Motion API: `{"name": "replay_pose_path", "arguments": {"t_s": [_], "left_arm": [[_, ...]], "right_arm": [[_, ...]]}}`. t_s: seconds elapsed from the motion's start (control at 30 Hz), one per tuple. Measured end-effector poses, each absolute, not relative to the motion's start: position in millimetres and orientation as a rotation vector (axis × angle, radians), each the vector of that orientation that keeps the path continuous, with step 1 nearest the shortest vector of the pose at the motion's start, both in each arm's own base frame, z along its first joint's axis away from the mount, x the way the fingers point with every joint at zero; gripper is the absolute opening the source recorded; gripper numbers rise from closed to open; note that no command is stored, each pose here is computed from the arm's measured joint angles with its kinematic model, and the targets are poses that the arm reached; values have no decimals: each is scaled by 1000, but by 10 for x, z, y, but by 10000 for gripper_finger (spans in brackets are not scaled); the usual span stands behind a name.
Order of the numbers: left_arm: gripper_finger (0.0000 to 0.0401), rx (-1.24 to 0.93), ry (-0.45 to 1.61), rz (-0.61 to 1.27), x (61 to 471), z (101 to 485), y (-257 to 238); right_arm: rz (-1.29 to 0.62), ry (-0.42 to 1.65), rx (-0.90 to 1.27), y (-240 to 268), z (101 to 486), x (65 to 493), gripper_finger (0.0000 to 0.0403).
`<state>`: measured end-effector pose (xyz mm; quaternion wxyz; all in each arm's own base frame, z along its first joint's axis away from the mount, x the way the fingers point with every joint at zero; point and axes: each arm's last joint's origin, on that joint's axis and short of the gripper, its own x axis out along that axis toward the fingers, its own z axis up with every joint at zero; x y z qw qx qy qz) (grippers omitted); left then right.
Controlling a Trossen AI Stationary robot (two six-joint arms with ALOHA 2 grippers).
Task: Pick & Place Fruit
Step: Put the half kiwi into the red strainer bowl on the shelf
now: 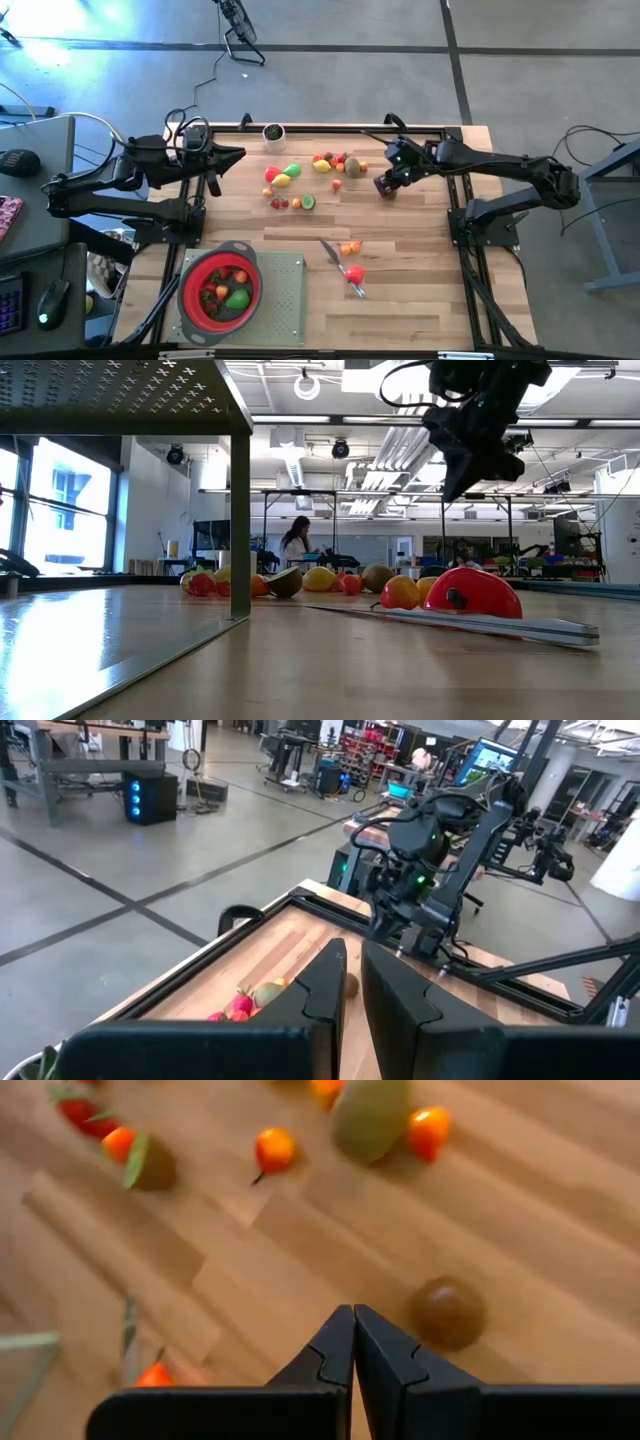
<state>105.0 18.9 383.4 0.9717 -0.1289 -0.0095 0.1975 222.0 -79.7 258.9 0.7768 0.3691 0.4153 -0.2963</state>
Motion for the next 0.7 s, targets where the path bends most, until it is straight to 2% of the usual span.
{"name": "replay_pose_path", "arguments": {"t_s": [0.27, 0.7], "left_arm": [[32, -258, 9, 402, 1049, 3807, 189], [32, -258, 9, 403, 1049, 3806, 189]], "right_arm": [[-545, 924, 831, -771, 2591, 2228, 3], [-546, 927, 796, -775, 2590, 2226, 3]]}}
